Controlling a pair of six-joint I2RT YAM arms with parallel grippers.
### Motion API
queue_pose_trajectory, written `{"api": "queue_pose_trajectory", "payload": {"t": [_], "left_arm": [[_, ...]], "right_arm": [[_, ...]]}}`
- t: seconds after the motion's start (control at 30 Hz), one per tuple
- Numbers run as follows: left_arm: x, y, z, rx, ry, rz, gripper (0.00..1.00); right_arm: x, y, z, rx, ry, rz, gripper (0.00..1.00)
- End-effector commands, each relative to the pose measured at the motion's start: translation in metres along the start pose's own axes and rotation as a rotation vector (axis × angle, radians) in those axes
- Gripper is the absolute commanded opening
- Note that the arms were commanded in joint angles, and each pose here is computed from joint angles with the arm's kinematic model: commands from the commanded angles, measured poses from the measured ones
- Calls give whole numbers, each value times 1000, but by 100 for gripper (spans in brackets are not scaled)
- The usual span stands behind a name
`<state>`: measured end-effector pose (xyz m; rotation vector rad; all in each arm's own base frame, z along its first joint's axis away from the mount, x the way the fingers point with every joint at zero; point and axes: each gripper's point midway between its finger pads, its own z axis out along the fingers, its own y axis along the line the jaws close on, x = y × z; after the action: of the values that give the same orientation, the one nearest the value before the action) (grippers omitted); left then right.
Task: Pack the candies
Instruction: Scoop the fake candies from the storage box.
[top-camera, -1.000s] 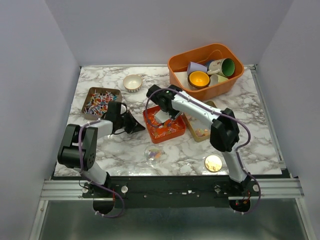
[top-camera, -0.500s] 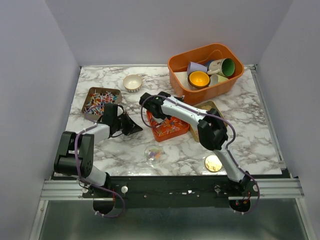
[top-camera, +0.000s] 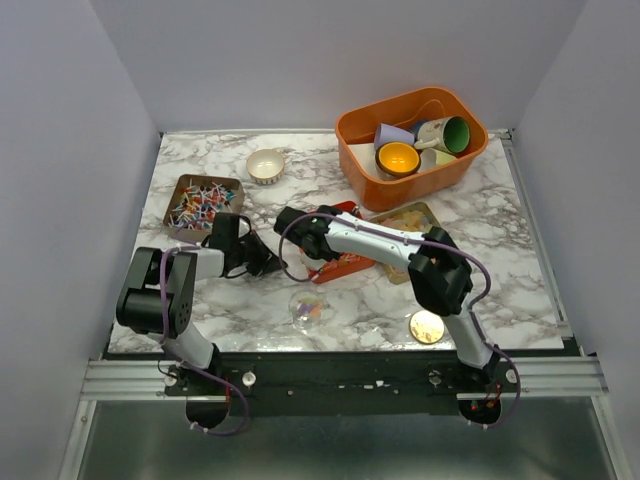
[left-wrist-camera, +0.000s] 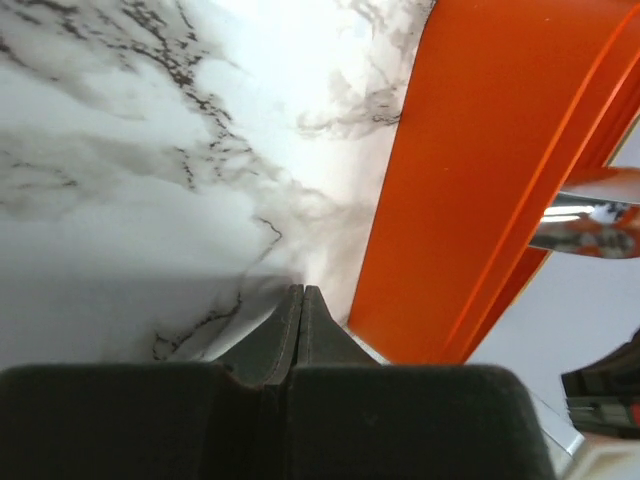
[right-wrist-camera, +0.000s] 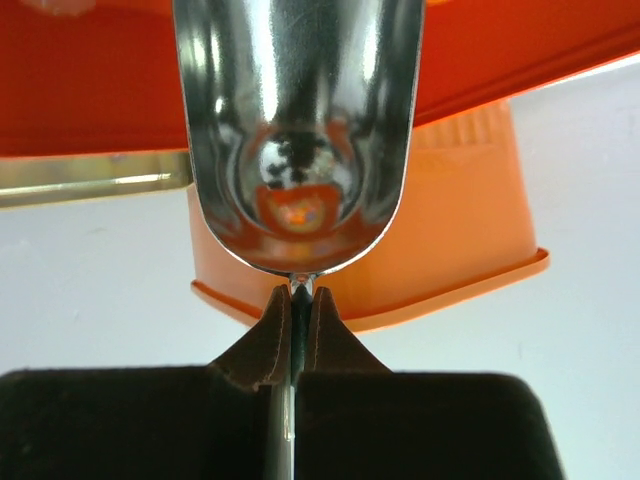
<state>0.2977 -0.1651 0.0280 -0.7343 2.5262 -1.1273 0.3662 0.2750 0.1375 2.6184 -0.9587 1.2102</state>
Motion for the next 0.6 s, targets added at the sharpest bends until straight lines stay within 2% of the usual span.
{"api": "queue_pose_trajectory", "payload": {"t": [0.0, 0.13, 0.37, 0.57], "left_arm": [[4, -8, 11, 32, 42, 11, 0], [8, -14, 19, 57, 70, 10, 0], [13, -25, 36, 79, 135, 12, 0], [8, -36, 41, 95, 148, 24, 0]], "right_arm": [[-67, -2, 17, -48, -221, -33, 1], [-86, -2, 15, -69, -303, -2, 1], [-114, 19, 17, -51, -416, -48, 1], [-141, 29, 7, -101, -578, 0, 1]]}}
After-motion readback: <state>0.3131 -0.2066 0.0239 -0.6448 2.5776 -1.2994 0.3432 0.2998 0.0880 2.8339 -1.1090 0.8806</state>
